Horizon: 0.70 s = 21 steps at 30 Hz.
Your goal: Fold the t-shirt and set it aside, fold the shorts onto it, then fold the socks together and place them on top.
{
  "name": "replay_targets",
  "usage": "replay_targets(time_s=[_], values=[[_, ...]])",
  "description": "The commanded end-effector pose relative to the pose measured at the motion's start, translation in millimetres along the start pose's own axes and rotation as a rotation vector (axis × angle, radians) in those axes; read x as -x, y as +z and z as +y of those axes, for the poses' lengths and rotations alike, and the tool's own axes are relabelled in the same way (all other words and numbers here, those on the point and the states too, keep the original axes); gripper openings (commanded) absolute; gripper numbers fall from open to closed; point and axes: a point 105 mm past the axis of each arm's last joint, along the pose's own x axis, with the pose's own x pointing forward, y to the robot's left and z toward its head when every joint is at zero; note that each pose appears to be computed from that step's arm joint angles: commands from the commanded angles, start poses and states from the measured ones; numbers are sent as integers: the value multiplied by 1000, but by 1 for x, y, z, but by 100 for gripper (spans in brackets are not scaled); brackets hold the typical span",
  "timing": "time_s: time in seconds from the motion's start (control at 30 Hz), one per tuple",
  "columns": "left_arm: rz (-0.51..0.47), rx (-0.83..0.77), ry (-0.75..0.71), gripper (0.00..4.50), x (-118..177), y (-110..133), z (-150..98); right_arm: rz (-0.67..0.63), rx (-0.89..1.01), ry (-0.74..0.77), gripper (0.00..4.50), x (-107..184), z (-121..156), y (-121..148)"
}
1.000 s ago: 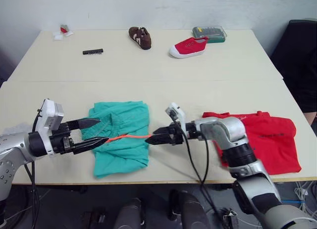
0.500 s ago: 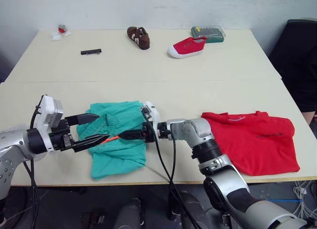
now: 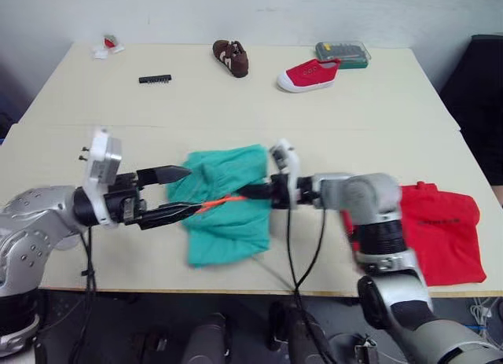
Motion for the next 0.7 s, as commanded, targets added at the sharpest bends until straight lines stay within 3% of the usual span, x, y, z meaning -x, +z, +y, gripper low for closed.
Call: replay_targets(time_s=[0.03,0.17,0.33,0.47,0.7], values=[[-33,-23,-132,450,-21,12,-15,-60,102,-20,2,61,24,28],[-37,-34,-182,450,-33,12,-15,-34,165,-182,2,131,19,26],[-40,-41,-206,450,-39,12,-8,32,90,-394,2,211,10,10],[-38,-59,-229,450,-44,13,-4,71,36,-551,2,250,-11,-10],[-35,-97,-235,450,-50,17,1,117,3,-885,2,321,-72,-53]])
